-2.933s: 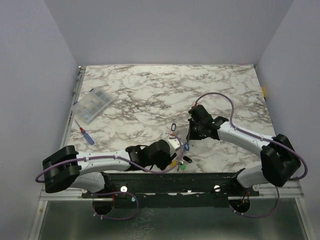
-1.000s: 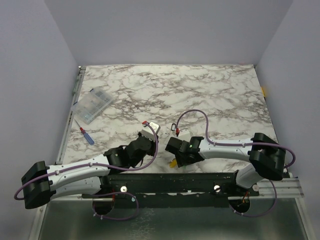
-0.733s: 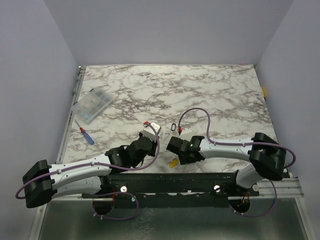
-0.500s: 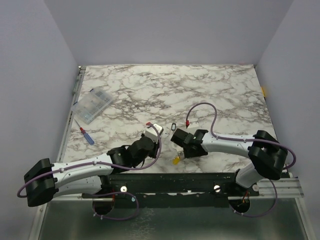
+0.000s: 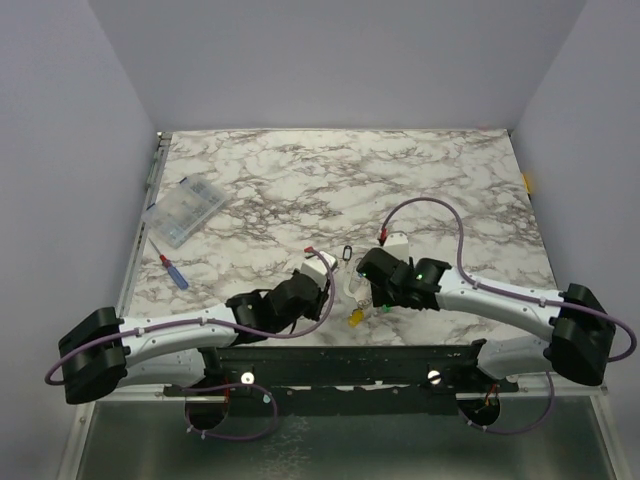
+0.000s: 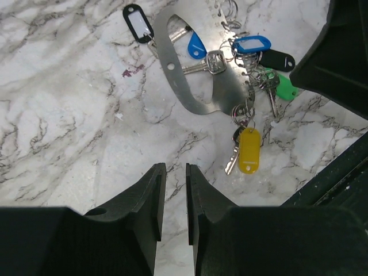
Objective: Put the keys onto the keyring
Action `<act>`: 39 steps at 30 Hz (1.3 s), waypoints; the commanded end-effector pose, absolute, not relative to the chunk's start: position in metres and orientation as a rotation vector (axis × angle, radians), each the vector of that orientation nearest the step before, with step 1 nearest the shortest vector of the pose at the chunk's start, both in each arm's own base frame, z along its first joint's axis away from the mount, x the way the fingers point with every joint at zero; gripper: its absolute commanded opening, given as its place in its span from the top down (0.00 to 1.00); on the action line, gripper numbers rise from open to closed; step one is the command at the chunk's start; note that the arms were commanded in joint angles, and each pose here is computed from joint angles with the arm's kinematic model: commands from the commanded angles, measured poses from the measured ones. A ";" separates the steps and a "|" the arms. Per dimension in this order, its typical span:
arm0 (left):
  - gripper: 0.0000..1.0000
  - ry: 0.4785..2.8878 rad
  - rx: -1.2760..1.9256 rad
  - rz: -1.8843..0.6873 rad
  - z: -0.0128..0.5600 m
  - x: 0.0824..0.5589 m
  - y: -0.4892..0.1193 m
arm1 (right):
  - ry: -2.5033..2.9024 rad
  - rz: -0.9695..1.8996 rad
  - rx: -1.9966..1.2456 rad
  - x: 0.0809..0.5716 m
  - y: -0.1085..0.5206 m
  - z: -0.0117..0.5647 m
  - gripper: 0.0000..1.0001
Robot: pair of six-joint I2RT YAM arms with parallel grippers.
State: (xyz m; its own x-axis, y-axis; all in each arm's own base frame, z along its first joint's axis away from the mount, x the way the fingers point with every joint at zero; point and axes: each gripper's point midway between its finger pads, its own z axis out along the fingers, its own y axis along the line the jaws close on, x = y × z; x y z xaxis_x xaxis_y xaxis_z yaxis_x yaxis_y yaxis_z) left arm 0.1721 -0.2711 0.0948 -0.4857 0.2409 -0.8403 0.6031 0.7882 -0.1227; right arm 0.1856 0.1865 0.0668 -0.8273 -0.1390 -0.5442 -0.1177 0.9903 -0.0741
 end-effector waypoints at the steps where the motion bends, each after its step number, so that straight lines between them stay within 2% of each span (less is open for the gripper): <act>1: 0.73 1.980 0.603 -0.455 0.136 0.186 -0.266 | 2.565 0.149 -0.123 0.181 0.209 0.083 0.44; 7: 0.70 1.930 0.632 -0.275 0.166 0.194 -0.228 | 2.606 0.283 0.113 0.183 0.238 0.084 0.42; 12: 0.70 1.870 0.571 -0.367 0.180 0.187 -0.218 | 2.609 0.222 0.274 0.192 0.243 0.084 0.43; 16: 0.70 1.858 0.550 -0.406 0.185 0.183 -0.216 | 2.611 0.130 0.415 0.194 0.237 0.082 0.50; 20: 0.70 1.857 0.562 -0.426 0.187 0.181 -0.218 | 2.630 0.058 0.483 0.191 0.233 0.071 0.49; 39: 0.70 1.863 0.567 -0.453 0.187 0.178 -0.221 | 2.672 -0.128 0.463 0.190 0.225 0.032 0.54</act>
